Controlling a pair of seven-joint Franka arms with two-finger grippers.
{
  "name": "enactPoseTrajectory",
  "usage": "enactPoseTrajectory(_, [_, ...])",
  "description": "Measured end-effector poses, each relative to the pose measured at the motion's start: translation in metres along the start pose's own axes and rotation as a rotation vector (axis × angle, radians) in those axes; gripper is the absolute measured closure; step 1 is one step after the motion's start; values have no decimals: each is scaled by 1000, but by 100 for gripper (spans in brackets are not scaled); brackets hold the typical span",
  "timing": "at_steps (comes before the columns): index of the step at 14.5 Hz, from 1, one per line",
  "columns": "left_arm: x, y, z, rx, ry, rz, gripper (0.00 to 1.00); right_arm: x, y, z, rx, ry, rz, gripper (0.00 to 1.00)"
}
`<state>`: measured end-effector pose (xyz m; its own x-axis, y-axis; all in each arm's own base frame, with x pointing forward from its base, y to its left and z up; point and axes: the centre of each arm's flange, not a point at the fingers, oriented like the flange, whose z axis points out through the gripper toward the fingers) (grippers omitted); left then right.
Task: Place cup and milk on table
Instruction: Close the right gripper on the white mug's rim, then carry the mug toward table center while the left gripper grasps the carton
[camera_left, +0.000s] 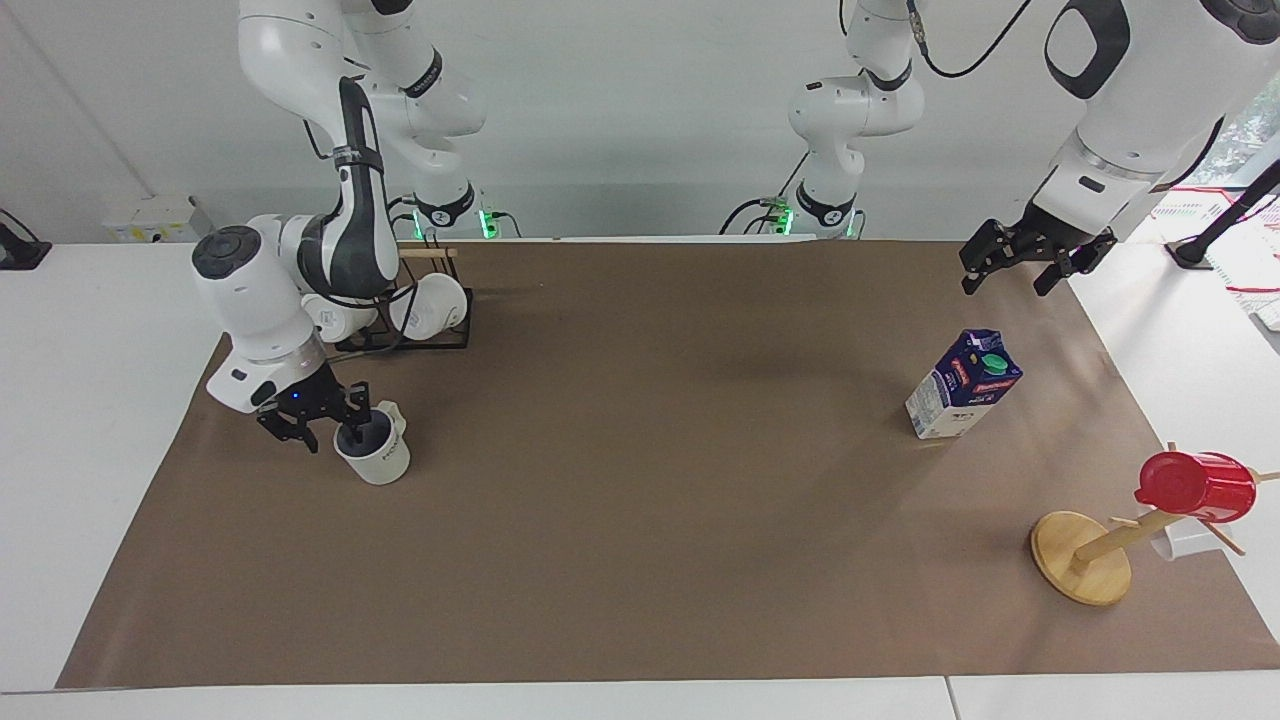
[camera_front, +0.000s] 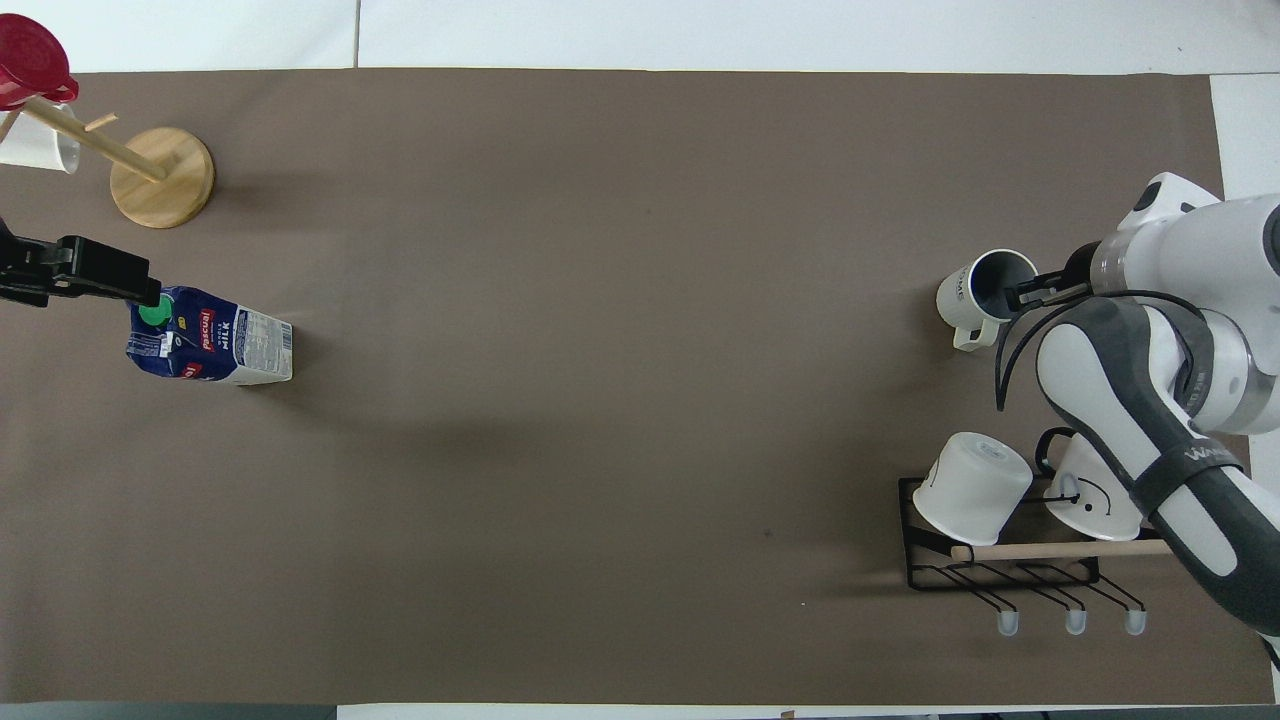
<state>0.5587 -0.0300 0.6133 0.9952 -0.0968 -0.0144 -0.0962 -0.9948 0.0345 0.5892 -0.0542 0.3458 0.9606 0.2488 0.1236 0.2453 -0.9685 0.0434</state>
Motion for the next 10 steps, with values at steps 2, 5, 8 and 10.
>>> enactPoseTrajectory(2, [0,0,0,0,0,0,0,1,-3,6,4,-7,-5,80])
enactPoseTrajectory(5, [0,0,0,0,0,0,0,3,-5,4,9,-4,-4,95])
enactPoseTrajectory(8, [0,-3,0,0,2,-5,0,7,-4,-3,15,-19,-5,95])
enactPoseTrajectory(10, [2,-15,0,1,23,-25,0,16,-2,-20,22,-36,-7,95])
